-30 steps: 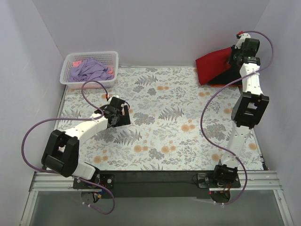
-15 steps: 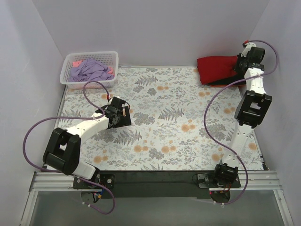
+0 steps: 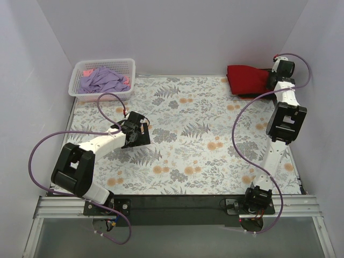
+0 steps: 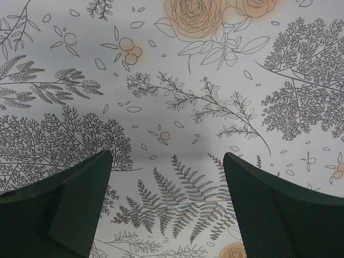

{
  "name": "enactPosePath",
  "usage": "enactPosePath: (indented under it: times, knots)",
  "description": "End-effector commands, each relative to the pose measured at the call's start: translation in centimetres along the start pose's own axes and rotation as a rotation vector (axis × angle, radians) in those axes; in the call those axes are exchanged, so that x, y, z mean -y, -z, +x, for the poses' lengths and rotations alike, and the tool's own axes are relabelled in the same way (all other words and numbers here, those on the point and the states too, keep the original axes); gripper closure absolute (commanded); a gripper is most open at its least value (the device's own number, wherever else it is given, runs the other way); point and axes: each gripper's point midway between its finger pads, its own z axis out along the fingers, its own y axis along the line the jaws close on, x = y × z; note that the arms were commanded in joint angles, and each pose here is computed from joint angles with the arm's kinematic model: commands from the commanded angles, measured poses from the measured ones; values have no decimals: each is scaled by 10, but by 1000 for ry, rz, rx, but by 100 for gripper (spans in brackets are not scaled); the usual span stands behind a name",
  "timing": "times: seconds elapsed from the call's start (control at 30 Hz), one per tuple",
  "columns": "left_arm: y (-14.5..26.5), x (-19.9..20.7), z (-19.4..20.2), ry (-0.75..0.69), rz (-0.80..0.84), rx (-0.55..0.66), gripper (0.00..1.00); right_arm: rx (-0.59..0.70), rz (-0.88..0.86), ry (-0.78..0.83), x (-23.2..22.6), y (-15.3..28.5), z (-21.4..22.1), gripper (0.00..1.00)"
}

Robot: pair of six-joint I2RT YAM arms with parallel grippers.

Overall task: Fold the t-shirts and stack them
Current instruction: Neatly place the folded tshirt to the corner

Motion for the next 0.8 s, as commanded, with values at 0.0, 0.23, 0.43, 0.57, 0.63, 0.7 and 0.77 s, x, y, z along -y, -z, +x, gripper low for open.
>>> enactPosePath:
  times: [0.0,0.23,0.43,0.57,0.63,0.7,0.77]
  knots:
    - [4,5,-11,12,20,24,17,32,130,62,22,6,-14,99]
    - [3,4,-12,11,10,25,17,201,203,83,22,37,-81,99]
    - [4,4,-13,12,12,28,17,249,273,96,34,49,-96,99]
    - [5,3,-14,13,10,33,17,268,307,107,41,54,-103,99]
    - [5,3,-13,12,9,32,17,270,324,107,43,55,-103,99]
    - [5,4,-12,11,10,30,17,256,340,105,46,52,-97,99]
    - [5,4,-12,10,11,29,17,241,354,103,48,47,-88,95]
